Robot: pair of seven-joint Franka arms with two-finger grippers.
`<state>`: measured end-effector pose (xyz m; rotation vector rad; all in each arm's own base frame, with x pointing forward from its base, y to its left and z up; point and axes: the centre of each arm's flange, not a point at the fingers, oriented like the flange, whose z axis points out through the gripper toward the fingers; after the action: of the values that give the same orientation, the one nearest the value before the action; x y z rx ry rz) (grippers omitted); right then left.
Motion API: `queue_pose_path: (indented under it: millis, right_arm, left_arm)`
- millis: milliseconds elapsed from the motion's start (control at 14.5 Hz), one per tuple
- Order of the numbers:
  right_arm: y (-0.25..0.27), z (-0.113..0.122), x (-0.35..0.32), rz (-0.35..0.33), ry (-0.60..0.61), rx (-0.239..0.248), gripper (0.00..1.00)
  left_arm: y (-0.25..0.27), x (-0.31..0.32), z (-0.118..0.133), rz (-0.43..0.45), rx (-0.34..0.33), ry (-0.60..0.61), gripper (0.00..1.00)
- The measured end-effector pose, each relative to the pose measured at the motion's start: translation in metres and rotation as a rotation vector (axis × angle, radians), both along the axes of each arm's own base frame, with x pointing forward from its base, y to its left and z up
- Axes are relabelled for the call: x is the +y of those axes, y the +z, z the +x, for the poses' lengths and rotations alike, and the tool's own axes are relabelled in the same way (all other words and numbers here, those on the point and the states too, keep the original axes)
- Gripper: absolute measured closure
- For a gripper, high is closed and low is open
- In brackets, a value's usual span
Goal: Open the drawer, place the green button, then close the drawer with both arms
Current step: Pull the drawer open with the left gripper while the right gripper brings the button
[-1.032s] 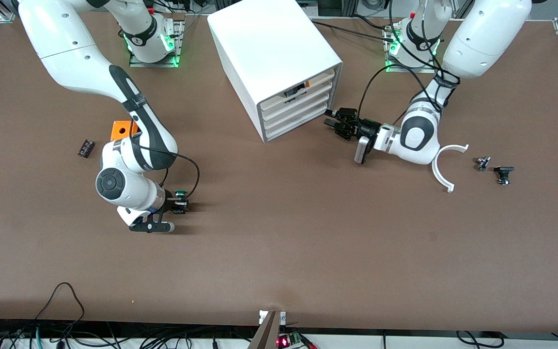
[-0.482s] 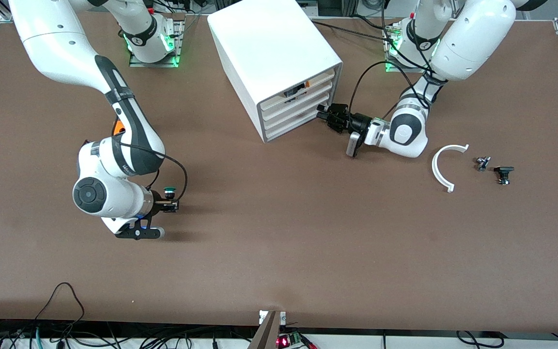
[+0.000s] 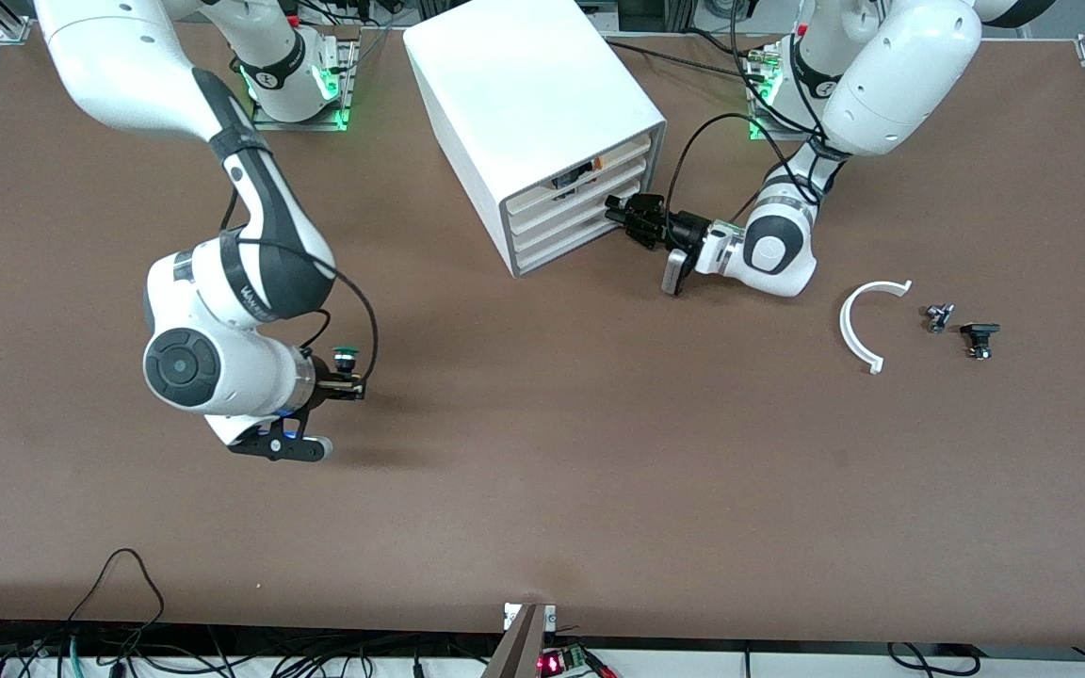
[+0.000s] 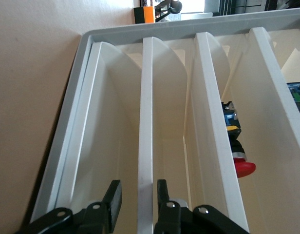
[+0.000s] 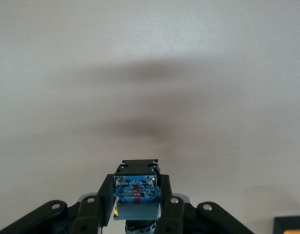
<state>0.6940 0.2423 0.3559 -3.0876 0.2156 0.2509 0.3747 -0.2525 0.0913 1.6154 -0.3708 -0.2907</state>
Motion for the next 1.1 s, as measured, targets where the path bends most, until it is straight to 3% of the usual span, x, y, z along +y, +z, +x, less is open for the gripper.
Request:
queue_pose_path:
  millis: [206,413,688,1101]
  right_arm:
    - [0.024,-0.003,0.032,0.001,-0.1,-0.043,0.59]
    - [0.048,-0.001,0.052,0.028,-0.197,-0.112,0.59]
    - [0.061,-0.004,0.083,0.069,-0.318,-0.176,0.59]
    - [0.063,-0.028,0.133,0.069,-0.536,-0.155,0.59]
  left_arm:
    - [-0.001,-0.008,-0.007,-0.002,0.011,0.001,0.66]
    - [-0.001,-0.012,-0.009,-0.005,0.015,-0.001,0.89]
    - [-0.001,-0.01,-0.008,-0.003,0.014,0.004,0.89]
    - [0.0,0.018,0.029,0.015,-0.028,0.065,0.9]
